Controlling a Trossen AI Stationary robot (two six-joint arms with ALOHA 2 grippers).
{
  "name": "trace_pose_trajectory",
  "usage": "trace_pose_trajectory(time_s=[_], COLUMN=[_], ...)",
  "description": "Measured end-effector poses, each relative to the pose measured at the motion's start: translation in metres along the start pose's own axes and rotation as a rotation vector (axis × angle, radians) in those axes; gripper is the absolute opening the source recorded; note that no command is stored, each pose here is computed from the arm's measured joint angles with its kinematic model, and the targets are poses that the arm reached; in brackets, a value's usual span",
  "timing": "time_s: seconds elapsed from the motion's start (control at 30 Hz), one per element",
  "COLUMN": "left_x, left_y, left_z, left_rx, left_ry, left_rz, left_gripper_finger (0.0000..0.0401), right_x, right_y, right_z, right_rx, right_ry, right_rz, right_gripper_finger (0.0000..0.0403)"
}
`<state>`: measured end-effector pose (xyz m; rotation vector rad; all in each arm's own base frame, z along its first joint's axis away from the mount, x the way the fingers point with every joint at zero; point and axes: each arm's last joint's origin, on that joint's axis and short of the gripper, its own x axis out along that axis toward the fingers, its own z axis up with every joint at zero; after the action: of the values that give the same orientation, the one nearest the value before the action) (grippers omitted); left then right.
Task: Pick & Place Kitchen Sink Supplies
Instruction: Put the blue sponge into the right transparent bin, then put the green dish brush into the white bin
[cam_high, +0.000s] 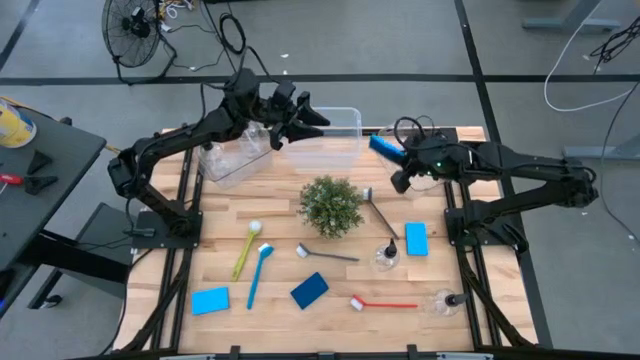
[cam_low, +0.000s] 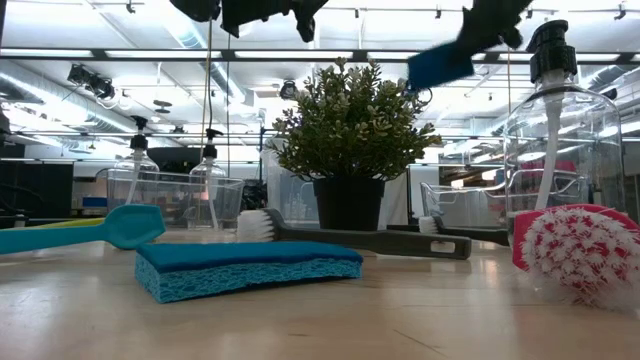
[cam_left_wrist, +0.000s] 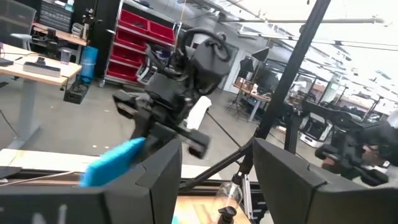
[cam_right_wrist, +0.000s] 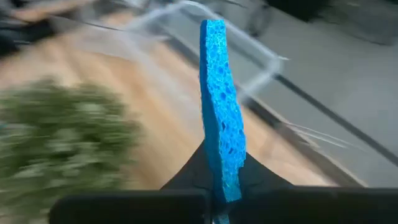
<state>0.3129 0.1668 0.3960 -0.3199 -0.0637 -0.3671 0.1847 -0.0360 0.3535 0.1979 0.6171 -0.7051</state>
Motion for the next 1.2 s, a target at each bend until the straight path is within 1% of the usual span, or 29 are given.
trace_pose_trajectory(time_s=[0.07,0.17,0.37,0.47,0.53,0.6,0.8,0.93,1.0,1.2], left_x=[0.0,0.0,0.0,0.0,0.0,0.0,0.0,0.0,0.0,0.0], left_y=[0.0,0.0,0.001,0.001,0.002,0.002,0.003,0.003,0.003,0.003], left_z=[0.0,-0.001,-0.002,-0.002,-0.003,-0.003,-0.003,-0.003,-0.003,-0.003], left_rx=[-0.001,-0.005,0.007,0.026,0.023,0.02,0.021,0.021,0.021,0.021], left_ry=[0.001,0.005,0.012,0.016,0.016,0.014,0.01,0.01,0.01,0.01], left_rz=[0.001,0.002,0.006,0.013,0.023,0.036,0.048,0.048,0.048,0.048], left_gripper_finger=[0.0197,0.0197,0.0197,0.0197,0.0197,0.0197,0.0197,0.0197,0.0197,0.0197], right_x=[0.002,0.003,0.006,0.008,0.009,0.011,0.016,0.019,0.019,0.021], right_y=[-0.006,-0.013,-0.025,-0.035,-0.04,-0.044,-0.054,-0.058,-0.06,-0.062], right_z=[-0.002,-0.003,-0.007,-0.009,-0.01,-0.01,-0.008,-0.008,-0.008,-0.008], right_rx=[-0.006,-0.019,-0.036,-0.031,-0.022,-0.012,-0.043,-0.034,-0.023,0.005], right_ry=[0.015,0.037,0.108,0.143,0.163,0.172,0.207,0.222,0.229,0.245], right_rz=[-0.07,-0.14,-0.206,-0.274,-0.3,-0.321,-0.365,-0.378,-0.365,-0.329], right_gripper_finger=[0.0013,0.0013,0.0013,0.0013,0.0013,0.0013,0.0017,0.0036,0.0052,0.0115])
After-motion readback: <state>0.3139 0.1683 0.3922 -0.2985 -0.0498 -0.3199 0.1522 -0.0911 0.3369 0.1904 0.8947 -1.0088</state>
